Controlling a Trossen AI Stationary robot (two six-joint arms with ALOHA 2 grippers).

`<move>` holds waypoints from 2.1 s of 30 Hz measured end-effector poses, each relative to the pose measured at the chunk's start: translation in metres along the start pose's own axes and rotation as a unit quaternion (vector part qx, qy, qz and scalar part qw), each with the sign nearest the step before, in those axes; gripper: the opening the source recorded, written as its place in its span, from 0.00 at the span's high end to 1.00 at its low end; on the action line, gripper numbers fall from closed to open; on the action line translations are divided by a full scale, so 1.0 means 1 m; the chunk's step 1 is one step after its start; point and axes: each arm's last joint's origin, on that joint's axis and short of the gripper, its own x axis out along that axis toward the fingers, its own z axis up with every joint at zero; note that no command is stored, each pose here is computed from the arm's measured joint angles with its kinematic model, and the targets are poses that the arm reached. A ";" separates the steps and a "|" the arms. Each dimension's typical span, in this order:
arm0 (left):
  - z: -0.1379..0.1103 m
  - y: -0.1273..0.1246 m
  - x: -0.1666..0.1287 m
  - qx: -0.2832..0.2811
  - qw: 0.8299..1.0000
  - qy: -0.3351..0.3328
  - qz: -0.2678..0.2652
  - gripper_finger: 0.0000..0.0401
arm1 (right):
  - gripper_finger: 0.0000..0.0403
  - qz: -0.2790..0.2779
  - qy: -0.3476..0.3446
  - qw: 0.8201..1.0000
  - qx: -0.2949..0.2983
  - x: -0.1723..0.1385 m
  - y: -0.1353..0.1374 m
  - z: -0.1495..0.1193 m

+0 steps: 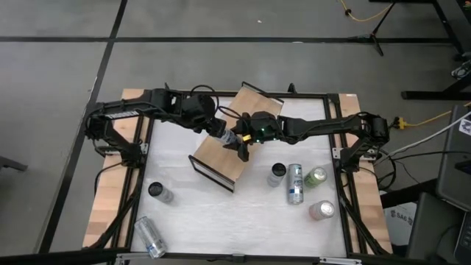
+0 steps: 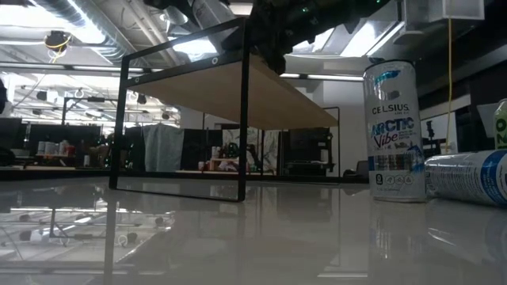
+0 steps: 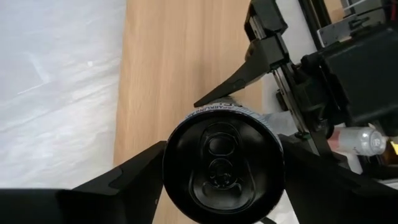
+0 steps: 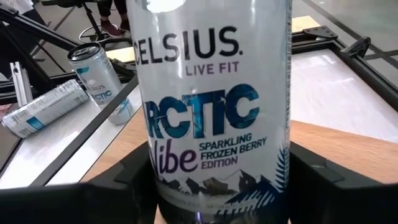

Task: Place canned beverage on shelf
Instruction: Put the white soda can on the shelf

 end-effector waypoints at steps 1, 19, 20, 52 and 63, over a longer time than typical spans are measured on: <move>0.000 0.000 -0.001 0.000 1.000 -0.001 -0.002 0.28 | 0.40 0.000 0.000 1.000 0.000 0.000 0.000 0.000; 0.000 0.025 -0.054 0.003 0.998 -0.057 -0.027 0.26 | 0.41 -0.077 -0.040 0.996 0.018 -0.053 -0.055 0.030; -0.001 0.027 -0.056 0.012 0.998 -0.061 -0.022 0.26 | 0.41 -0.083 -0.048 0.995 0.011 -0.059 -0.059 0.033; 0.007 0.024 -0.057 0.094 0.984 -0.149 0.013 0.26 | 0.40 -0.124 -0.273 0.954 -0.004 -0.059 -0.131 -0.046; 0.007 0.024 -0.057 0.093 0.984 -0.153 0.012 0.26 | 0.40 -0.145 -0.278 0.949 -0.016 -0.040 -0.141 -0.061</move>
